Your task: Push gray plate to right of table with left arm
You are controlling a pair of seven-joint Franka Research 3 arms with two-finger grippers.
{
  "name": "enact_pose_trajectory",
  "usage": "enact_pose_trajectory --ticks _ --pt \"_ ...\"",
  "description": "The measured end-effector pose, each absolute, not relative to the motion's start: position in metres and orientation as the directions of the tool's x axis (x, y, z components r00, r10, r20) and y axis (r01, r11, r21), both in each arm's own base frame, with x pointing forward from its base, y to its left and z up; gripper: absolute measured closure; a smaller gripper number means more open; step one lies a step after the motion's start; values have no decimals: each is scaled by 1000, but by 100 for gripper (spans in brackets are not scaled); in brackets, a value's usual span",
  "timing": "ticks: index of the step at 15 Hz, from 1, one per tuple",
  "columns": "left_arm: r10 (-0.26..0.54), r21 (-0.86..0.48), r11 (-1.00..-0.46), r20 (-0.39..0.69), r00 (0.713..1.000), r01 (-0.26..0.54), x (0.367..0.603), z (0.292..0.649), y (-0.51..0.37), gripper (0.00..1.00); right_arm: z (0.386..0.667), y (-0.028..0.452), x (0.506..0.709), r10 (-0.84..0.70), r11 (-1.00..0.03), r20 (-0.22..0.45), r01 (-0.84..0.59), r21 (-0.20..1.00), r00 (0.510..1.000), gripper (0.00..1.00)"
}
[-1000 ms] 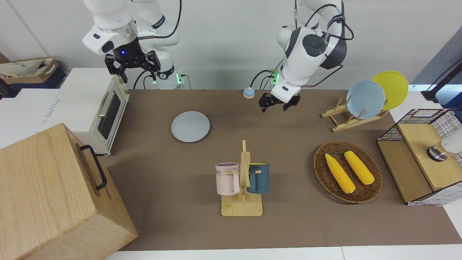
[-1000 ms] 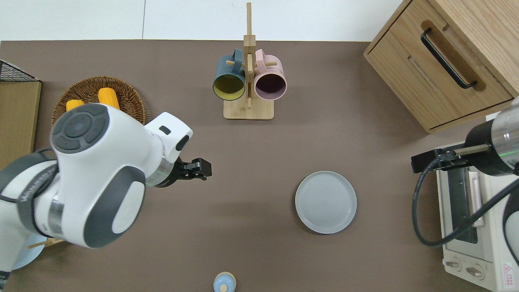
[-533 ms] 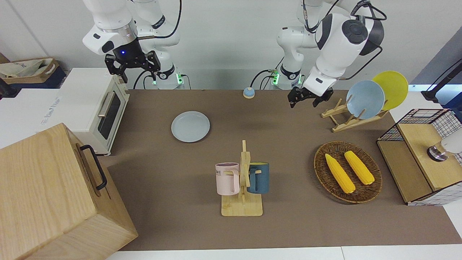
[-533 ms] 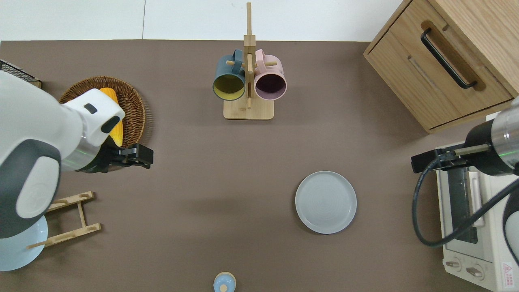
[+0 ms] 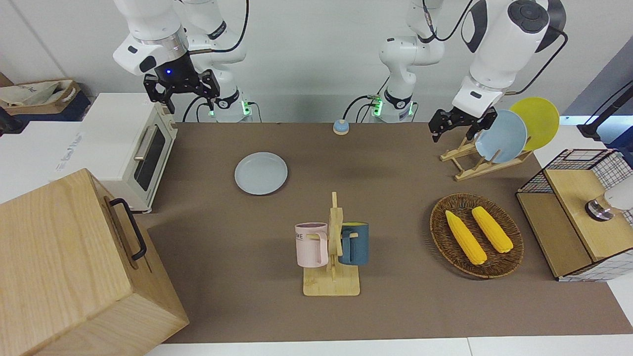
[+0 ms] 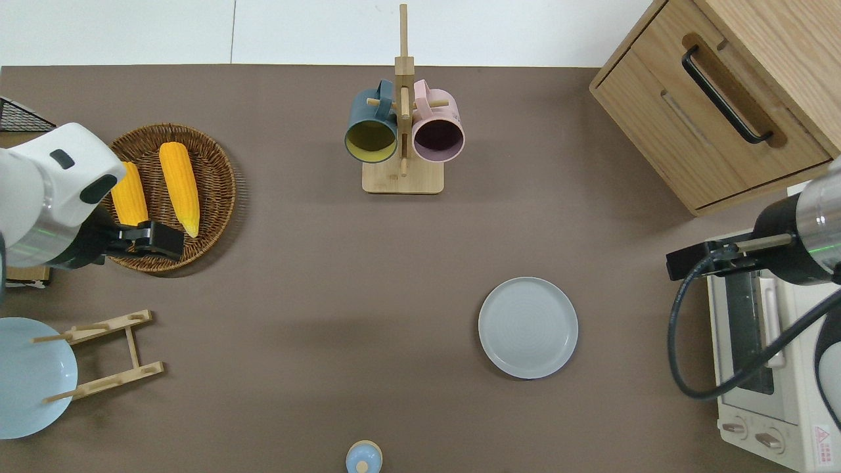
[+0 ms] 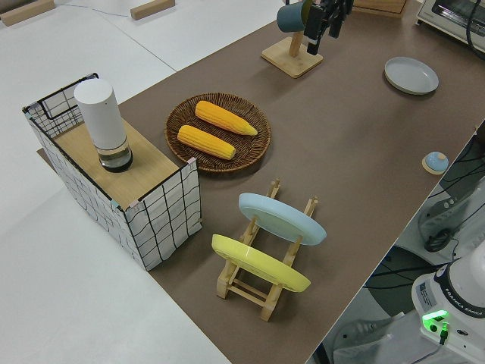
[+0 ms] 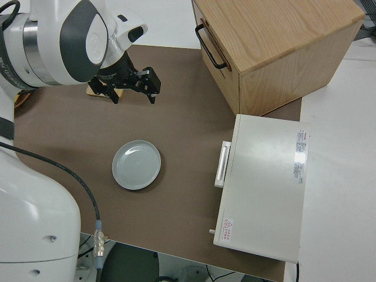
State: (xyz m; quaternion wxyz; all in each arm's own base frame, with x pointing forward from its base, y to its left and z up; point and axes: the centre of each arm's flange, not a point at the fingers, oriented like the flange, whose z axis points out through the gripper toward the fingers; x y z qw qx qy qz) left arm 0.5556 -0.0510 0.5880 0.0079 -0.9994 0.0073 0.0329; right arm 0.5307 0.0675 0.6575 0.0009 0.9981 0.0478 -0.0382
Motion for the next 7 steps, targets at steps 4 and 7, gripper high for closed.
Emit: enact_pose_trajectory --ticks 4,7 --pt "-17 15 -1000 -67 998 -17 558 588 -9 0 657 67 531 95 -995 -76 96 -2 993 1" --pt "-12 24 -1000 -63 998 -11 558 590 -3 0 657 67 531 95 -995 -76 96 -2 993 1"
